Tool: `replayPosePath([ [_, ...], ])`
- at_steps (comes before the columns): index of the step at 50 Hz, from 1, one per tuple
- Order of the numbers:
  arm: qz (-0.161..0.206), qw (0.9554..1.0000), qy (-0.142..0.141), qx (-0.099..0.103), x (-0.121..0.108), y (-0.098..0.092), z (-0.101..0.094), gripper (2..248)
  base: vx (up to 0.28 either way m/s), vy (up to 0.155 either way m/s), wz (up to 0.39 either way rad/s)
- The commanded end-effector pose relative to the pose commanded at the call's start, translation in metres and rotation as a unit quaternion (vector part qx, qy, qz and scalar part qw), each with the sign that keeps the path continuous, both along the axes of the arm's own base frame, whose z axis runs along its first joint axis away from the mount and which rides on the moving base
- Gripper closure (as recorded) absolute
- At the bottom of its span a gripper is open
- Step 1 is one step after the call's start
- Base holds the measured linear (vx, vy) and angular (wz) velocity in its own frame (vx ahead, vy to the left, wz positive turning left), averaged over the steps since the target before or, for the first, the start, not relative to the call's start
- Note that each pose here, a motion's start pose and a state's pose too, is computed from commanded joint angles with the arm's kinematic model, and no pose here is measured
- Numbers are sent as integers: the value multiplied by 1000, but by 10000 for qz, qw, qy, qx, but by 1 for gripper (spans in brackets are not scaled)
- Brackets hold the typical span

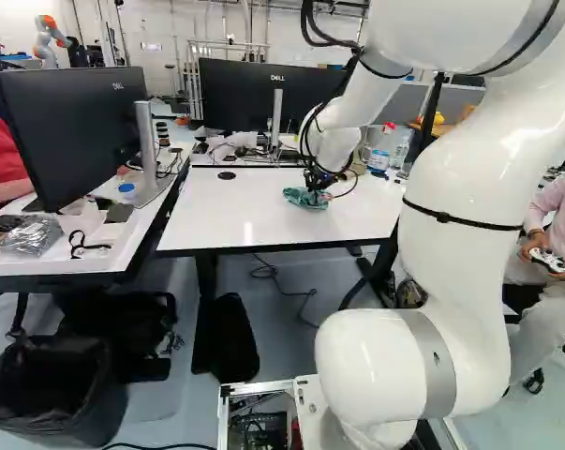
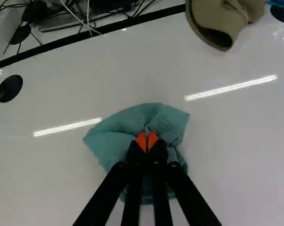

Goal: Clean the table with the green towel

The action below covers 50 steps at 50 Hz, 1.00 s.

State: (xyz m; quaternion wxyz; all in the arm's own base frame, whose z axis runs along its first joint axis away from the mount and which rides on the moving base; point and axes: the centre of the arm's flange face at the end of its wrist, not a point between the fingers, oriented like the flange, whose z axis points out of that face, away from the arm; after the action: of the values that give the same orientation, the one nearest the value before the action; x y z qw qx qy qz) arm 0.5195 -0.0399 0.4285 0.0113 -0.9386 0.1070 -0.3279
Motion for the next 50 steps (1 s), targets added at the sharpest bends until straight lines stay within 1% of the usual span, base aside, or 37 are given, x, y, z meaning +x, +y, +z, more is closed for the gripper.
replayPosePath([
  [17, 233, 9997, 35, 2, -19, 25, 1, 225, 0, 0, 0],
  [35, 456, 9989, 75, 2, -48, 47, 1, 225, 0, 0, 0],
  [50, 620, 9980, 99, 1, -75, 61, 1, 225, 0, 0, 0],
])
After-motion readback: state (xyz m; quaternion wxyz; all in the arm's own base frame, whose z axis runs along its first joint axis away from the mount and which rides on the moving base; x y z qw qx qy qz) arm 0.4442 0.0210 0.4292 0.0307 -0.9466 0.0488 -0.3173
